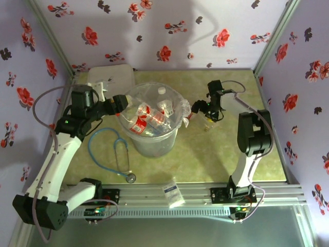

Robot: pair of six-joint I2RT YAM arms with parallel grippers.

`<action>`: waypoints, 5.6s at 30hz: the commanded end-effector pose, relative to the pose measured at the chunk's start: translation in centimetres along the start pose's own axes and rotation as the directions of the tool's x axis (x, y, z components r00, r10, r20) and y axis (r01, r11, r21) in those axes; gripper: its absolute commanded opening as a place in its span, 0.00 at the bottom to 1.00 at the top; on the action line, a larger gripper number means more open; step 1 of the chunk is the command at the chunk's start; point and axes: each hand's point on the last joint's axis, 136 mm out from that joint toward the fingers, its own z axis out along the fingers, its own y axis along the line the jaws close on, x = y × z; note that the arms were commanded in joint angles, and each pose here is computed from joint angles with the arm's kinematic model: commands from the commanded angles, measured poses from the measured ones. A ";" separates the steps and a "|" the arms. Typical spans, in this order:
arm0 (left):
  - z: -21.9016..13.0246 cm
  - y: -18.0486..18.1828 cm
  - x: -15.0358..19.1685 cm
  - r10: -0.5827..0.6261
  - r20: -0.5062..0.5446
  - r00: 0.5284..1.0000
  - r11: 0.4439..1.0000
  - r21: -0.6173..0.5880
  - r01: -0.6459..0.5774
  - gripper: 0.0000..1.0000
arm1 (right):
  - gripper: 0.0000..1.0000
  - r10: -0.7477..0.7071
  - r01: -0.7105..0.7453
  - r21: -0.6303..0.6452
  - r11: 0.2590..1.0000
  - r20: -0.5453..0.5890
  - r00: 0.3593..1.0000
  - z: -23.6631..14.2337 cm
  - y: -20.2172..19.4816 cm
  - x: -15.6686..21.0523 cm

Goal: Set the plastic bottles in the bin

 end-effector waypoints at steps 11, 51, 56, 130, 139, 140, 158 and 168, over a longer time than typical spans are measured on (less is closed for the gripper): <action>1.7 1.4 0.5 -0.007 -0.020 1.000 0.999 -0.032 0.006 0.79 | 1.00 -0.388 0.428 0.151 0.891 -0.235 0.891 -0.1 0.9 2.0; -1.8 -2.6 -3.2 -0.039 0.112 0.993 0.986 0.164 0.021 0.90 | 0.61 -0.301 0.294 0.068 0.953 0.268 0.915 -18.0 4.5 -3.9; -2.1 -1.8 -3.2 -0.098 0.124 0.988 0.980 0.182 0.074 0.88 | 0.59 -0.292 0.375 -0.082 0.923 0.483 0.826 -26.6 9.3 -3.7; 0.6 -1.4 0.4 -0.324 0.020 0.946 0.900 0.313 0.302 0.83 | 0.57 -0.706 0.702 -0.342 0.624 0.138 0.695 -14.0 25.3 11.6; 0.4 -1.7 0.1 -0.299 0.033 0.954 0.913 0.301 0.276 0.83 | 0.68 -0.677 0.705 -0.355 0.613 0.224 0.701 -16.2 26.3 10.2; 0.4 -1.7 -0.1 -0.297 0.037 0.954 0.914 0.300 0.273 0.83 | 0.71 -0.666 0.709 -0.350 0.613 0.254 0.701 -17.2 26.5 9.7; 4.3 -2.9 0.0 -0.287 0.003 0.958 0.911 0.309 0.272 0.83 | 0.86 -0.414 0.568 -0.161 0.807 0.533 0.738 -27.0 18.3 1.0; 7.0 -5.1 -0.8 -0.240 -0.008 0.971 0.916 0.329 0.229 0.84 | 0.87 -0.305 0.408 -0.087 0.909 0.527 0.793 -26.3 10.1 0.7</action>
